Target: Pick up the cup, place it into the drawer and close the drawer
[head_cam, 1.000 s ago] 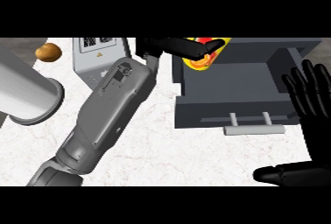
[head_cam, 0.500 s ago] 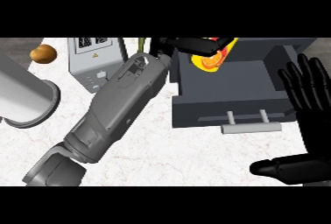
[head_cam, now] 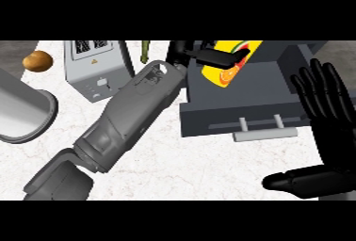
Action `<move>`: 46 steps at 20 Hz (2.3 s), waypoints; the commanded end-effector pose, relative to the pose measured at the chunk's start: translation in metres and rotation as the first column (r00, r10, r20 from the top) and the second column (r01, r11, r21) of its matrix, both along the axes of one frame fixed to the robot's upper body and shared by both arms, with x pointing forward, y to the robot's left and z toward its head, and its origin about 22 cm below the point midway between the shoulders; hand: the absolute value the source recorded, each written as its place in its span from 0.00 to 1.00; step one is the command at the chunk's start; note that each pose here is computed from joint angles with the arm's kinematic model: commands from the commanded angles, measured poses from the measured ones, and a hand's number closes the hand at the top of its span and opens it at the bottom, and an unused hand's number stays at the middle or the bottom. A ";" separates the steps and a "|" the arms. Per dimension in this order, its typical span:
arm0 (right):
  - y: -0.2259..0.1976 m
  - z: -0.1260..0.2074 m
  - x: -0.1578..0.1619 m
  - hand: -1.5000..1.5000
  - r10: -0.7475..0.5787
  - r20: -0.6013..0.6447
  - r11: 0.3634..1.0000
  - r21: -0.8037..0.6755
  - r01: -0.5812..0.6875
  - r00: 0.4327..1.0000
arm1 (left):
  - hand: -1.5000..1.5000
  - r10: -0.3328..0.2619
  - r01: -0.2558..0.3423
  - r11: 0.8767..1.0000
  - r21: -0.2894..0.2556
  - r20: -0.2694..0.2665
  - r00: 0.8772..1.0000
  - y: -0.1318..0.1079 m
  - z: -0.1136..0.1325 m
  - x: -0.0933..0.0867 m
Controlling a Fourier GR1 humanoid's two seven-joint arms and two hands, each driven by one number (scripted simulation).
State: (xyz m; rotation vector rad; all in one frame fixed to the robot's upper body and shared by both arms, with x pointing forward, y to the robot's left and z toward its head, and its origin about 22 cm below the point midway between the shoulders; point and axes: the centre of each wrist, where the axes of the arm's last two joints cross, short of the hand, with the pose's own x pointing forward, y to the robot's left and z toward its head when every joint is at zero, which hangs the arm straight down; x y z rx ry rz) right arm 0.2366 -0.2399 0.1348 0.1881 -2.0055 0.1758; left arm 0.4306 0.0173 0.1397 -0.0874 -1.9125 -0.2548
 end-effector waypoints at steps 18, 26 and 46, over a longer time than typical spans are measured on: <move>-0.005 0.008 -0.002 0.00 0.095 0.010 0.992 0.084 -0.096 0.995 | 0.00 -0.034 0.037 0.996 -0.078 0.046 0.998 -0.009 -0.001 -0.005; -0.025 0.010 -0.020 1.00 0.124 0.007 0.992 0.036 -0.124 0.992 | 0.00 -0.094 0.092 0.971 -0.219 0.003 0.996 -0.001 0.015 -0.005; -0.028 -0.005 -0.019 1.00 0.032 -0.095 0.902 -0.426 -0.070 0.995 | 0.00 0.053 -0.078 0.933 -0.351 -0.081 0.995 0.180 -0.035 -0.079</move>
